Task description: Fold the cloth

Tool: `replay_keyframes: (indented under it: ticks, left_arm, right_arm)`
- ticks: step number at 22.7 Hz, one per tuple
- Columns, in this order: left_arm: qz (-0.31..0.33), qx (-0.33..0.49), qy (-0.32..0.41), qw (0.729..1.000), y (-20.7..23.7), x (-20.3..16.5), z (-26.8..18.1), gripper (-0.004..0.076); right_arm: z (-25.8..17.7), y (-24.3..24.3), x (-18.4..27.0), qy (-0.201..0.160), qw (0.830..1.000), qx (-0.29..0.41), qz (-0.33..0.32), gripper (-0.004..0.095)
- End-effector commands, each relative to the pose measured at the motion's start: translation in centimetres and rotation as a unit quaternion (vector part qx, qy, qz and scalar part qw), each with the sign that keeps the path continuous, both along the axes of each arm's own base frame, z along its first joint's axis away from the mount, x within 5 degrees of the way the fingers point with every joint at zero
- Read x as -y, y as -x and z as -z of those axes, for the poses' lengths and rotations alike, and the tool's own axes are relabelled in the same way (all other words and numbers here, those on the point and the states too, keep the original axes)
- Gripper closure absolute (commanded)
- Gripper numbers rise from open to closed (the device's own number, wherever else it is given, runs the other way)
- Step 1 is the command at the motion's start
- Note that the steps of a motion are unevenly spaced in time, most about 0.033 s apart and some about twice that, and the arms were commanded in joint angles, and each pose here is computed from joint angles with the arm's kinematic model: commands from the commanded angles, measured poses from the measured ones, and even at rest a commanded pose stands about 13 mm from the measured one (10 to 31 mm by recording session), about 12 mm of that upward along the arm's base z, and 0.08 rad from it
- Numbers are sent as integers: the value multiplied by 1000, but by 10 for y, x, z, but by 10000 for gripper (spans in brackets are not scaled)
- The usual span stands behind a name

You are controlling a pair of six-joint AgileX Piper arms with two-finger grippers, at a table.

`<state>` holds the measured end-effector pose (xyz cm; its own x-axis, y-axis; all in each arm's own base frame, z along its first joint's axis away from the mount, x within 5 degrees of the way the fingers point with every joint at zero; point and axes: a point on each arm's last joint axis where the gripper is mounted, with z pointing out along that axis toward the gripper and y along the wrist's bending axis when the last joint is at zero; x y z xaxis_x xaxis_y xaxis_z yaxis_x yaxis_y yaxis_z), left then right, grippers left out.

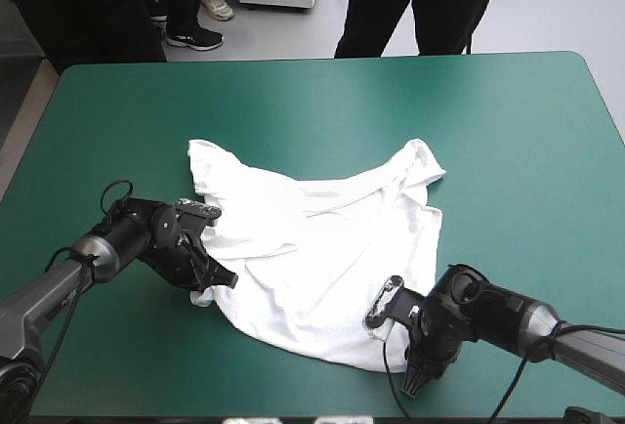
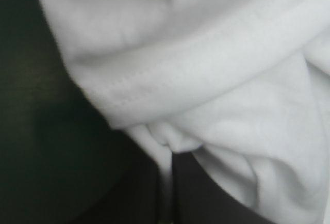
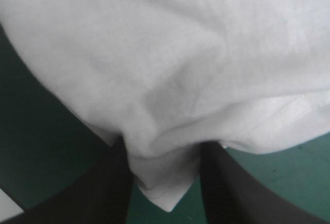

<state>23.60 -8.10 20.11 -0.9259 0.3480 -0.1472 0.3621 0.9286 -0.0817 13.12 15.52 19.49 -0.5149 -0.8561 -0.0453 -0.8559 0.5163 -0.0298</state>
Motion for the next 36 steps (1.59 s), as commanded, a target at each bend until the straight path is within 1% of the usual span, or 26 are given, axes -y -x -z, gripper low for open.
replay_keyframes:
  ticks: [1,2,4,7,10,12,14,15,16,17,18,19,20,21,22,23,24,25,26,28,29,30,32,36]
  left_arm:
    - [9,49,-12,999,-6,-2,-12,741]
    - [9,54,-10,998,-3,-3,-17,741]
    - [8,62,-7,998,0,-4,-23,741]
    - [0,75,-1,997,7,-6,-36,741]
    - [-1,104,6,995,18,-10,-54,741]
    - [-2,133,17,991,24,-11,-75,741]
    - [-6,207,44,977,34,-14,-125,741]
    - [-6,227,51,972,36,-14,-140,741]
    - [-6,266,63,962,38,-15,-169,741]
    - [-6,284,69,956,39,-15,-184,741]
    - [-5,312,78,947,43,-16,-212,741]
    - [-5,324,82,943,45,-17,-222,741]
    - [-5,352,93,931,51,-18,-247,741]
    - [-5,381,107,918,55,-19,-267,741]
    - [-5,397,112,911,57,-19,-277,741]
    - [-5,417,119,901,59,-20,-293,741]
    - [-5,429,123,895,61,-20,-301,741]
    - [-5,448,131,884,62,-20,-315,741]
    - [-4,465,140,874,63,-20,-327,741]
    - [-3,482,147,864,61,-19,-338,741]
    - [-3,495,150,856,61,-19,-348,741]
    - [-2,503,153,851,62,-19,-353,741]
    - [4,522,158,838,65,-20,-365,741]
    - [6,563,172,809,76,-22,-388,741]
  right_arm:
    - [37,4,-2,3,999,-30,10,858]
    - [37,3,-2,2,1000,-27,16,921]
    - [36,1,-2,5,1000,-19,18,925]
    - [29,-3,2,22,999,4,27,925]
    - [8,-10,5,32,998,50,32,925]
    - [-17,-16,7,21,994,94,42,926]
    - [-78,-22,10,-32,980,179,75,926]
    - [-96,-22,11,-50,976,198,82,926]
    - [-128,-24,14,-72,965,233,97,925]
    - [-143,-24,17,-80,959,249,104,925]
    - [-170,-24,20,-94,951,270,116,925]
    - [-184,-24,21,-102,947,277,125,925]
    - [-209,-23,24,-121,938,297,135,926]
    - [-235,-23,28,-144,922,329,143,926]
    - [-248,-24,31,-152,914,346,150,926]
    - [-269,-28,38,-171,898,369,169,926]
    - [-280,-31,42,-179,890,380,179,925]
    - [-301,-36,53,-191,874,403,195,925]
    - [-316,-40,61,-194,863,421,201,925]
    - [-334,-46,71,-198,850,441,210,926]
    - [-351,-51,82,-204,835,461,223,926]
    - [-357,-53,84,-211,830,465,225,926]
    - [-372,-54,89,-235,815,475,235,926]
    - [-397,-49,94,-264,784,511,233,925]
